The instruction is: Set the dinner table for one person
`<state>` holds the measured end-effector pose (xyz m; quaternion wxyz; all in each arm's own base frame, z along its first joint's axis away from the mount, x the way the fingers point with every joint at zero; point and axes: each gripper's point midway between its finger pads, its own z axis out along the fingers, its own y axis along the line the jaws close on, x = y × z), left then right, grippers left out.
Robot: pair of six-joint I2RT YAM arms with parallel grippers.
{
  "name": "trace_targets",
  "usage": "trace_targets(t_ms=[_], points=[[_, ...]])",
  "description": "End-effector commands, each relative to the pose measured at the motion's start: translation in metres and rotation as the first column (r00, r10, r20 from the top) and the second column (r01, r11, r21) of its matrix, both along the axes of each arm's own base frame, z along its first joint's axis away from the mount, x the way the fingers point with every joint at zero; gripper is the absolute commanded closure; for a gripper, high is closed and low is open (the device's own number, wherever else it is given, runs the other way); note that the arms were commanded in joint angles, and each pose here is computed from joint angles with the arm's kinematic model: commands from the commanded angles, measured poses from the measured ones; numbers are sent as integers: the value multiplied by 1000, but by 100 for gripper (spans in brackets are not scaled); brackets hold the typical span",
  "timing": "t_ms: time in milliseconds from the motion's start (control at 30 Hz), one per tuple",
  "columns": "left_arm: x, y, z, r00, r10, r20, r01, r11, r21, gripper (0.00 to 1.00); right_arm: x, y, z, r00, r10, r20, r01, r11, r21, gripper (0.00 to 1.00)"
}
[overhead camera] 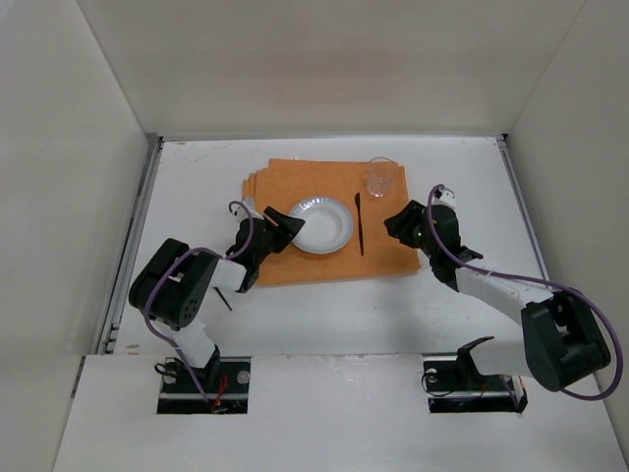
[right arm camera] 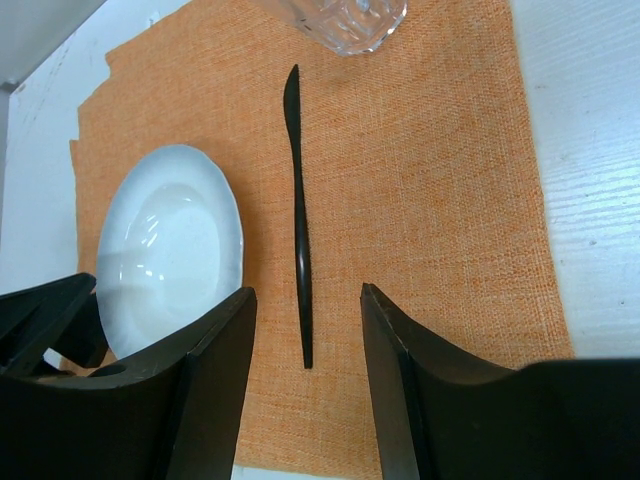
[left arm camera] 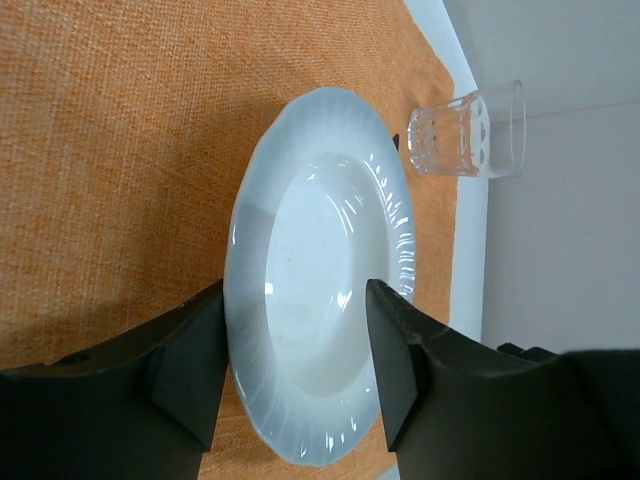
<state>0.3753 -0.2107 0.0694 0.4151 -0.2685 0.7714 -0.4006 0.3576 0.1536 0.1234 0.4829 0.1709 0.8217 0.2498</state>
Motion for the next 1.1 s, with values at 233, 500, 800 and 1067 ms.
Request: trace_targets(t_ms=[233, 500, 800, 1067], points=[[-24, 65, 64, 983, 107, 147, -143, 953, 267, 41, 7, 3, 15, 998, 2, 57, -4, 1000, 28, 48], [-90, 183, 53, 893, 448, 44, -369, 672, 642, 58, 2, 15, 24, 997, 43, 71, -46, 998, 46, 79], [-130, 212, 7, 843, 524, -124, -250, 585, 772, 69, 0, 21, 27, 995, 61, 77, -66, 996, 55, 72], [-149, 225, -13, 788, 590, -175, -205, 519, 830, 71, -2, 20, 30, 995, 59, 85, -65, 996, 63, 67]])
